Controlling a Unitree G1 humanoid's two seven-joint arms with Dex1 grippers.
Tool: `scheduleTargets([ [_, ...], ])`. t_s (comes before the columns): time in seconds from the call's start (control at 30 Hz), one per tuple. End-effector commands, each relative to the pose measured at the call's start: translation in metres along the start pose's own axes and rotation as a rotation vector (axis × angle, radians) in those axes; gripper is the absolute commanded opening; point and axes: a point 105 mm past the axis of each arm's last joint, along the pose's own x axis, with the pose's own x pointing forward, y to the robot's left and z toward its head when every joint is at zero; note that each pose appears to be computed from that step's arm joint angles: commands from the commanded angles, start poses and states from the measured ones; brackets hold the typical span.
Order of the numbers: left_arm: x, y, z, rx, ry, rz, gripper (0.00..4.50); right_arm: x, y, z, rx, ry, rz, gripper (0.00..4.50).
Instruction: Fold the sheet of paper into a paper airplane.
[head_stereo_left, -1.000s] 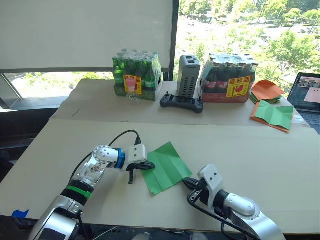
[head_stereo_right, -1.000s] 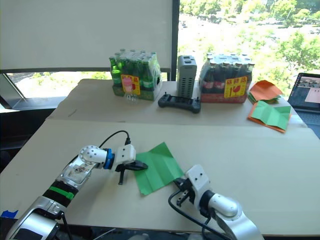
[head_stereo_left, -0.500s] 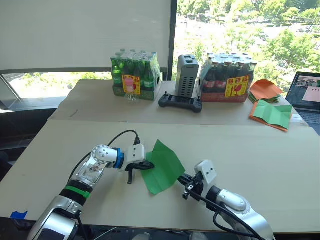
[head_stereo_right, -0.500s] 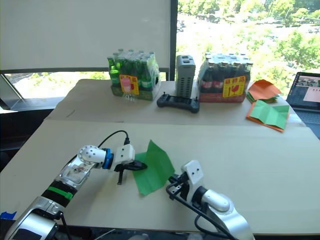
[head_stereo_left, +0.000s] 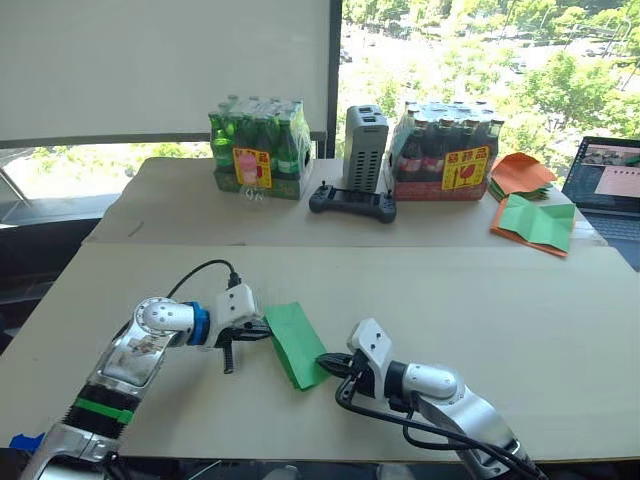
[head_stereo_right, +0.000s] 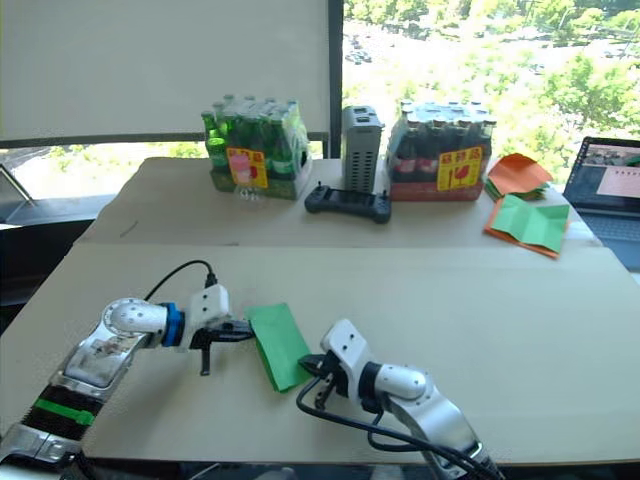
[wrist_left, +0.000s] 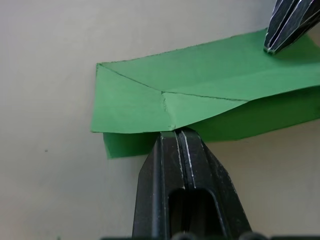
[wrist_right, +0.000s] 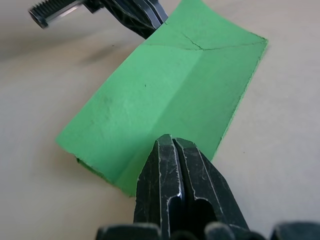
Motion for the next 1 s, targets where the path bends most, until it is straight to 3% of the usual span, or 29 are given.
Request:
scheduleTargets([
  [0.03,-0.008,0.001,0.030,-0.033,-0.115,0.027,0.00,0.000,-0.001,-0.006,0.002,0.026,0.004,0.01],
  [0.17,0.008,-0.009,0.023,-0.128,-0.145,0.008,0.00,-0.001,-0.001,-0.004,-0.006,0.030,0.015,0.01],
  [0.43,0.019,-0.028,-0.010,-0.187,-0.069,-0.033,0.00,-0.005,-0.006,0.004,-0.022,0.022,0.000,0.01],
  [0.57,0.019,-0.027,-0.018,-0.157,-0.029,-0.036,0.00,-0.009,-0.010,0.006,-0.026,0.026,-0.011,0.01],
  [0.73,0.028,-0.017,-0.010,-0.108,-0.040,-0.031,0.00,-0.010,-0.007,0.009,-0.025,0.025,-0.002,0.01],
  [1.0,0.029,-0.020,-0.023,-0.073,0.024,-0.068,0.00,0.007,-0.026,0.035,-0.088,-0.021,0.005,0.01],
])
